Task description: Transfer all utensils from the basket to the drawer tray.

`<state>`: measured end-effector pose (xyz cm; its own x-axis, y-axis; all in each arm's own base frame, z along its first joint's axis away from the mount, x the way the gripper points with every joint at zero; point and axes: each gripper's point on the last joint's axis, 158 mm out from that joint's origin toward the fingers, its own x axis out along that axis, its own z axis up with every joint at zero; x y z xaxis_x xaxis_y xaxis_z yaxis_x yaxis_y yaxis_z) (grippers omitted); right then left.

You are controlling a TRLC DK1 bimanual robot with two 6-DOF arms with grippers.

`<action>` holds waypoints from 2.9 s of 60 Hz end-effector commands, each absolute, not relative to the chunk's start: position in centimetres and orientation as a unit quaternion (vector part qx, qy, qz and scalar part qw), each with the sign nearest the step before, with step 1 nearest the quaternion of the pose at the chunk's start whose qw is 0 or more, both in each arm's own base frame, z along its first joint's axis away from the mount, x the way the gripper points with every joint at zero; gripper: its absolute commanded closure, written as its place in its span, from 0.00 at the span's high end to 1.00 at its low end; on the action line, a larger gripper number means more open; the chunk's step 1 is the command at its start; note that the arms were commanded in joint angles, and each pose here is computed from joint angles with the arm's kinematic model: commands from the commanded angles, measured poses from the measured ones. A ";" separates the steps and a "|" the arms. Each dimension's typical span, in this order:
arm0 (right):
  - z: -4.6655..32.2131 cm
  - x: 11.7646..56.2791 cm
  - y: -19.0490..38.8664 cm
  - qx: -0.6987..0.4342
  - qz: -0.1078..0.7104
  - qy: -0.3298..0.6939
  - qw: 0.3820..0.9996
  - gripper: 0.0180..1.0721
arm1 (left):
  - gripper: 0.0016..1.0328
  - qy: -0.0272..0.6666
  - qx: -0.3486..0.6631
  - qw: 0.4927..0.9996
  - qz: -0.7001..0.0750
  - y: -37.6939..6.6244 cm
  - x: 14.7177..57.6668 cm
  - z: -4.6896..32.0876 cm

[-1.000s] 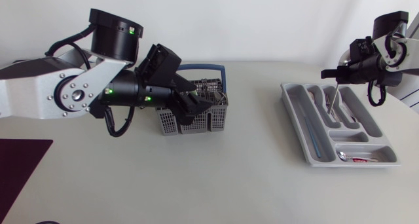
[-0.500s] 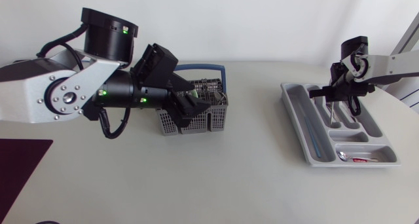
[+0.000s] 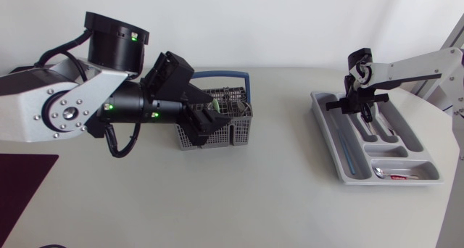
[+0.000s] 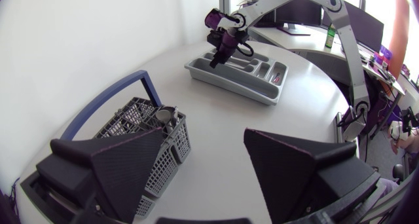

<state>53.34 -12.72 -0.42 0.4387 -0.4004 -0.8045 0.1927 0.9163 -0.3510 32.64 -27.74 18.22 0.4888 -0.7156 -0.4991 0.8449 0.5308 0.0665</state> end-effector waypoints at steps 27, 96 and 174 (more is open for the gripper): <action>7.8 50.3 -5.9 -0.108 -0.101 0.428 0.892 0.81 | 0.86 0.204 0.197 0.861 -0.422 -26.3 33.7 17.7; 9.9 38.9 16.2 -0.151 0.152 0.406 0.888 0.81 | 0.77 0.369 0.393 0.830 -0.143 -20.1 38.9 13.5; 9.2 38.5 15.4 -0.159 0.137 0.408 0.889 0.81 | 0.11 0.402 0.391 0.821 -0.107 -18.0 41.2 7.5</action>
<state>39.02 15.61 9.54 0.6314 0.1211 -0.7659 -0.3876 0.9047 -0.1766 41.48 -18.75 8.68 0.6658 0.1047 -0.7387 0.4980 0.6749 0.5445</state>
